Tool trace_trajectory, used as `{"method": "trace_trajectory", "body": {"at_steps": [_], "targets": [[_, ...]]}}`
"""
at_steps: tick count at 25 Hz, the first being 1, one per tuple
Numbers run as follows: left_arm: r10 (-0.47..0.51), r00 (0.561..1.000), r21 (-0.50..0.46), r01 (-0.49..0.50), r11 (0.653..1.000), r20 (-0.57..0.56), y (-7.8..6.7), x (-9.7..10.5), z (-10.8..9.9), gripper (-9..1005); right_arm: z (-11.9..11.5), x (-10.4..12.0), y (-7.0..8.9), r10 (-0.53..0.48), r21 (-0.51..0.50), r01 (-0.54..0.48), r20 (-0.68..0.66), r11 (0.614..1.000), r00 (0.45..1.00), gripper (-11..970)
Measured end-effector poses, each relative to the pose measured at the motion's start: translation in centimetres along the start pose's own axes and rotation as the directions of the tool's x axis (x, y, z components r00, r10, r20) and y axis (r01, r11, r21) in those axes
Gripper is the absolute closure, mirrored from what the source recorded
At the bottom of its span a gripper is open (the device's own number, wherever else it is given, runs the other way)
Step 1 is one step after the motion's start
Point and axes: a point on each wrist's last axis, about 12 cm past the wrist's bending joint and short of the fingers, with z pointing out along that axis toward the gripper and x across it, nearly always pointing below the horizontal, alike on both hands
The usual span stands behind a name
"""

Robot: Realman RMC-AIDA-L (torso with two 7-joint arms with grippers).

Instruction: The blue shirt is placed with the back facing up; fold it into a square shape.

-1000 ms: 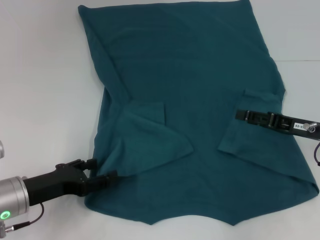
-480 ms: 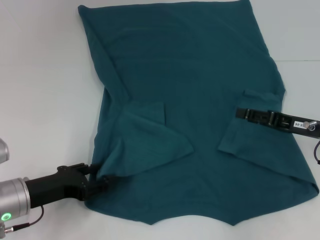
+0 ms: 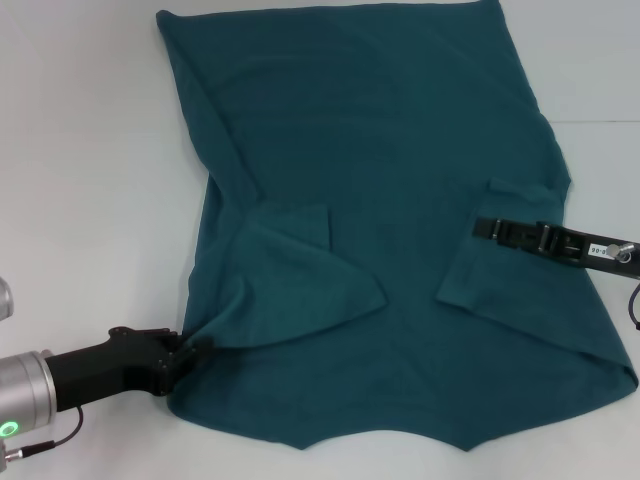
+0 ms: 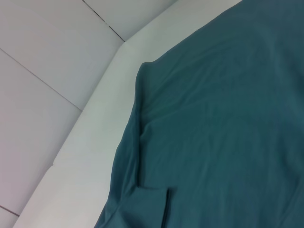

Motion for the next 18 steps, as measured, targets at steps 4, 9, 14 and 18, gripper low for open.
{"method": "trace_trajectory", "body": {"at_steps": [4, 9, 14, 18], "targets": [[0.0, 1.0, -0.001, 0.0, 1.0, -0.002, 0.0, 0.0, 0.0, 772, -0.1, 0.1, -0.1, 0.003, 0.002, -0.003, 0.0, 1.0, 1.0, 297], [0.002, 1.0, -0.008, -0.002, 1.0, 0.0, 0.2, 0.0, -0.5, 958, -0.1, 0.1, -0.1, 0.004, 0.002, -0.004, 0.0, 1.0, 1.0, 297], [-0.009, 1.0, -0.051, 0.01, 0.999, 0.023, 0.8, 0.1, -1.8, 969, -0.1, 0.2, -0.1, 0.005, 0.004, -0.005, 0.0, 1.0, 1.0, 298], [-0.02, 0.998, -0.086, 0.025, 0.996, 0.057, 1.2, 0.3, -3.3, 969, -0.1, 0.1, -0.1, 0.004, 0.003, -0.004, 0.0, 1.0, 1.0, 300]]}}
